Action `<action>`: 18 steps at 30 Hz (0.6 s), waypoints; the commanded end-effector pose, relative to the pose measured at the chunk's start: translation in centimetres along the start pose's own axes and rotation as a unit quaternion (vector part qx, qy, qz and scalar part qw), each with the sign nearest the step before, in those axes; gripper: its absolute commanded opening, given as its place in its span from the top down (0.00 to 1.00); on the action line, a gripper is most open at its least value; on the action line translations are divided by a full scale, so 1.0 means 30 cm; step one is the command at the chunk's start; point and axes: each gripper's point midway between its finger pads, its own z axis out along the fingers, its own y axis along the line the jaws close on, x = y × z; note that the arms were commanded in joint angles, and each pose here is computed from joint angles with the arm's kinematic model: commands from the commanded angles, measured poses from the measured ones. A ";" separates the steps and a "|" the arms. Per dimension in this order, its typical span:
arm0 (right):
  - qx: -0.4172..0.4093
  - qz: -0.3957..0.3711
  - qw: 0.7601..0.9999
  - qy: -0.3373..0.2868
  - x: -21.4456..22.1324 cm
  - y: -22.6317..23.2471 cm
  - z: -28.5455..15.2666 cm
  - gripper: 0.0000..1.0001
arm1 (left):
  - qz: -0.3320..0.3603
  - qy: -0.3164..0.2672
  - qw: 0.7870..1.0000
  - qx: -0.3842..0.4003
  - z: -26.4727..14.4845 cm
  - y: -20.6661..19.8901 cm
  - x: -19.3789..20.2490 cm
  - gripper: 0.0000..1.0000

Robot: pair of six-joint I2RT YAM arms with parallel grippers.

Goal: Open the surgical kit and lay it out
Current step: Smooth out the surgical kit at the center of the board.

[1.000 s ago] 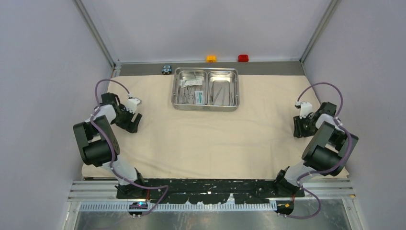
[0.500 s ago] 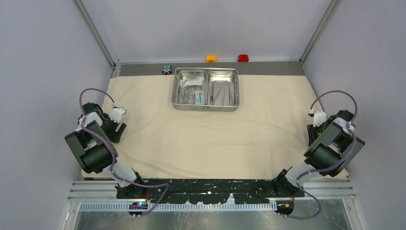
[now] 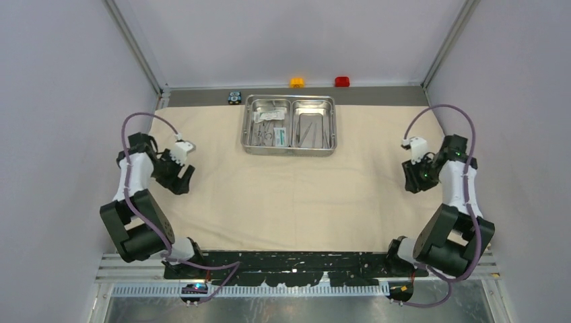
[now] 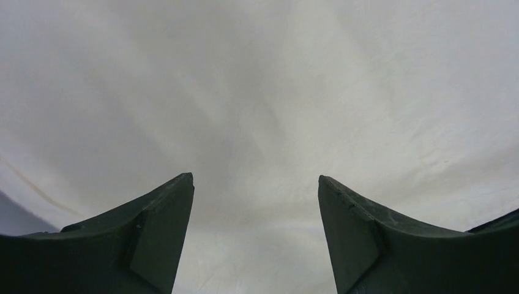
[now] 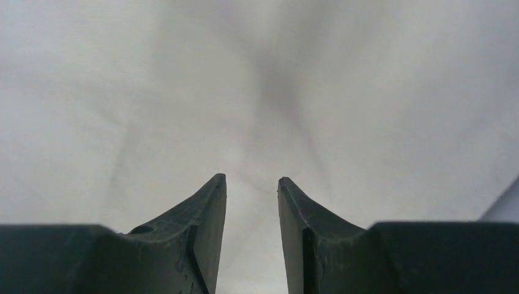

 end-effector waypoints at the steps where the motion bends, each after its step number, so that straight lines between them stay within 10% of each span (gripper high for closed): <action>1: -0.037 -0.041 0.998 0.022 0.018 0.171 0.033 0.58 | 0.035 0.021 0.998 0.039 0.036 -0.150 -0.018 0.23; 18: -0.054 -0.137 0.976 0.161 0.361 0.249 0.096 0.60 | 0.117 0.179 0.977 0.024 0.099 -0.181 0.292 0.23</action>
